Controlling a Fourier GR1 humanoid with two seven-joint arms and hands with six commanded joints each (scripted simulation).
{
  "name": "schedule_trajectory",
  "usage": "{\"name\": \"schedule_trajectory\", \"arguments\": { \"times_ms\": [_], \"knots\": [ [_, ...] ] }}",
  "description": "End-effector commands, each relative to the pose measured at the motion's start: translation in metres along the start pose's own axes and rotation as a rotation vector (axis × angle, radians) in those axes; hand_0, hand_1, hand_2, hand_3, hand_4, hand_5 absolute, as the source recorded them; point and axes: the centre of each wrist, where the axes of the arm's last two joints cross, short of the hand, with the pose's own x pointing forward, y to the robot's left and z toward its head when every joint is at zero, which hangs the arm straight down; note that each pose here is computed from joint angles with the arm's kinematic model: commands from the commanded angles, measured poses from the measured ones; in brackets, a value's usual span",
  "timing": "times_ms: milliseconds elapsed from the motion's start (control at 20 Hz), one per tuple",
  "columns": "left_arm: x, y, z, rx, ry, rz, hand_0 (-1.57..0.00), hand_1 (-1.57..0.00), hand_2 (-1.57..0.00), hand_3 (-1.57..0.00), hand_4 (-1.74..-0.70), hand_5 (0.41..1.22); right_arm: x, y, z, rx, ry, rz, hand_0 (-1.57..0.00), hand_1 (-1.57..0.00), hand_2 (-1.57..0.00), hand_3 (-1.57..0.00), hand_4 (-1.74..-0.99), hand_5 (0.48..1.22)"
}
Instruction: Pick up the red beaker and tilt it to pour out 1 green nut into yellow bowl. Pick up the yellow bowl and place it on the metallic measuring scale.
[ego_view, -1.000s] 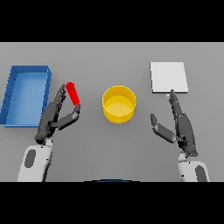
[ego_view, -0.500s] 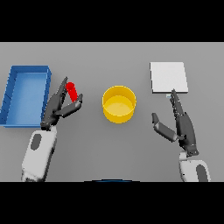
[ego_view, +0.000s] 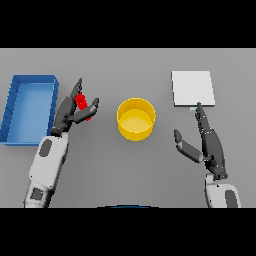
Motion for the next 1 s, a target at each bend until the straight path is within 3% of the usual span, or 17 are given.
{"name": "schedule_trajectory", "arguments": {
  "times_ms": [0,100,150,200,250,350,500,550,700,950],
  "knots": [
    [-0.002,-0.001,0.0,-0.005,-0.016,0.0,0.0,0.0,0.0,0.0,-1.34,0.725,0.0,0.001,0.001,0.004,0.002,-0.006,0.0,0.0,0.0,0.0,-1.305,0.681],
    [-0.002,-0.002,-0.005,-0.005,-0.035,0.014,0.0,0.0,-0.03,0.0,-1.39,0.752,0.002,-0.005,-0.001,-0.005,-0.004,0.005,0.0,0.0,0.0,0.0,-1.295,0.683],
    [0.0,-0.004,-0.008,0.008,-0.038,0.025,-0.08,-0.08,-0.12,-0.08,-1.42,0.77,0.004,-0.006,-0.003,-0.006,-0.011,0.009,0.0,0.0,0.0,0.0,-1.291,0.684],
    [-0.002,-0.008,-0.01,0.018,-0.022,0.042,-0.25,-0.28,-0.31,-0.22,-1.44,0.795,0.001,-0.007,0.001,-0.003,-0.012,0.007,0.0,0.0,0.0,0.0,-1.289,0.684],
    [-0.001,-0.014,-0.012,0.03,-0.019,0.057,-0.46,-0.48,-0.5,-0.49,-1.44,0.881,0.002,-0.007,0.0,0.003,-0.01,0.013,0.0,0.0,0.0,0.0,-1.286,0.685],
    [-0.002,-0.018,-0.012,0.067,-0.017,0.017,-0.86,-0.87,-0.89,-0.88,-1.44,1.003,0.001,-0.001,0.0,0.002,0.003,0.001,0.0,0.0,0.0,0.0,-1.283,0.683],
    [-0.002,-0.021,-0.015,0.062,-0.048,0.001,-1.21,-1.21,-1.22,-1.22,-1.45,1.109,-0.001,-0.003,-0.001,0.003,0.001,0.001,0.0,0.0,0.0,0.0,-1.291,0.684],
    [-0.003,-0.019,-0.014,0.066,-0.048,0.007,-1.28,-1.29,-1.29,-1.29,-1.45,1.132,-0.003,-0.003,-0.002,0.005,0.001,0.001,0.0,0.0,0.0,0.0,-1.293,0.682],
    [0.0,-0.023,-0.015,0.084,-0.094,0.016,-1.42,-1.42,-1.43,-1.43,-1.59,1.123,-0.004,-0.001,-0.005,0.011,-0.003,0.003,0.0,0.0,0.0,0.0,-1.296,0.682],
    [0.016,-0.012,-0.018,0.111,-0.162,0.018,-1.52,-1.52,-1.52,-1.52,-1.69,1.1,-0.003,0.004,-0.005,0.025,-0.026,0.024,0.0,0.0,0.0,0.0,-1.254,0.667]
  ]
}}
